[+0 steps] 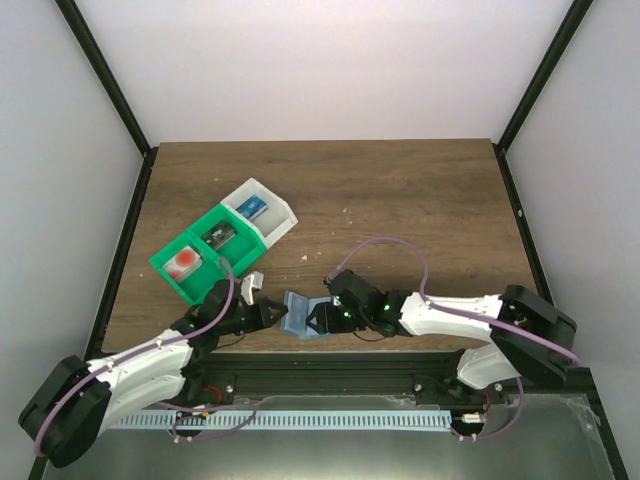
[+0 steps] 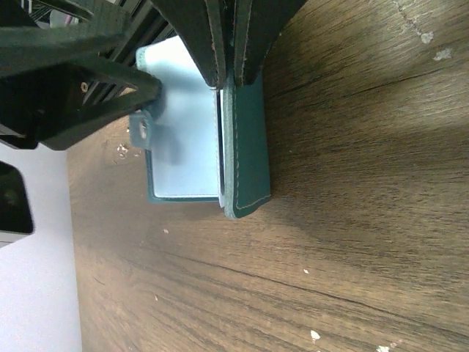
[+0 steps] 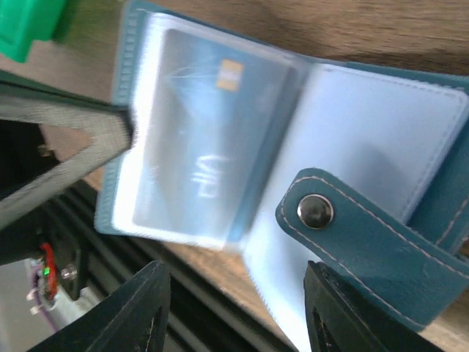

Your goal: Take the credit cards out of the card holder

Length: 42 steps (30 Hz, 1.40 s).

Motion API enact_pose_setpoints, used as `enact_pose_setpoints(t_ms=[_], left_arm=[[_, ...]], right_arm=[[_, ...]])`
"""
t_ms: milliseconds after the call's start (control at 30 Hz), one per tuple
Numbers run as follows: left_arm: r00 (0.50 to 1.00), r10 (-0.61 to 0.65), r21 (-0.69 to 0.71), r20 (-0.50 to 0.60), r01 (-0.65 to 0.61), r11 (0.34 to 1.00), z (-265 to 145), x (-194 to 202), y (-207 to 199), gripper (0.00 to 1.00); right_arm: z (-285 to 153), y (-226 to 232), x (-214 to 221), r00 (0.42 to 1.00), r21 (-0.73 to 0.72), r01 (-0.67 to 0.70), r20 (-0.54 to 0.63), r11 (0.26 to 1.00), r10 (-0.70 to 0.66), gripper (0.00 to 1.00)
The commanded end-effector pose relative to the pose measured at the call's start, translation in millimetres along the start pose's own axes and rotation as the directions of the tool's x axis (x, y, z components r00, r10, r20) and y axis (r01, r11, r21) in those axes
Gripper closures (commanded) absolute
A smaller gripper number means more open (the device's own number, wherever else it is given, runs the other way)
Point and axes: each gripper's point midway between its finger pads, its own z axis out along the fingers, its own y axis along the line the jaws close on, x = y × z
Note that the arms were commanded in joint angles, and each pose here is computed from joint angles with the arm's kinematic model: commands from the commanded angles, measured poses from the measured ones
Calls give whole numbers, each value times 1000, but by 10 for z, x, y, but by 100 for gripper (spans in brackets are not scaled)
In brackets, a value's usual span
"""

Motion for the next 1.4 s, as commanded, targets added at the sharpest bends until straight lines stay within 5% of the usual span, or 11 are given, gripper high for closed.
enact_pose_setpoints(t_ms=[0,433,767,967,1133,1367], left_arm=[[1000,3,7,19,-3,1000,6,-18,19,100],[1000,-11,3,-10,11,1000,16,49,56,100],[999,-39,91,-13,40,995,-27,66,-97,63],[999,-37,99,-24,39,994,17,81,-85,52],[998,-33,92,-58,38,995,88,114,-60,52],[997,-32,81,-63,37,996,117,113,-37,65]], right_arm=[[108,-219,5,1000,98,2,13,995,-4,49],[181,-838,95,1000,355,15,5,935,-18,67],[95,-778,-54,997,383,40,44,923,-61,78],[124,-514,-57,996,250,65,42,966,-78,75],[-6,-543,-190,989,300,66,105,952,-102,69],[-77,-649,-291,979,371,75,148,926,-138,59]])
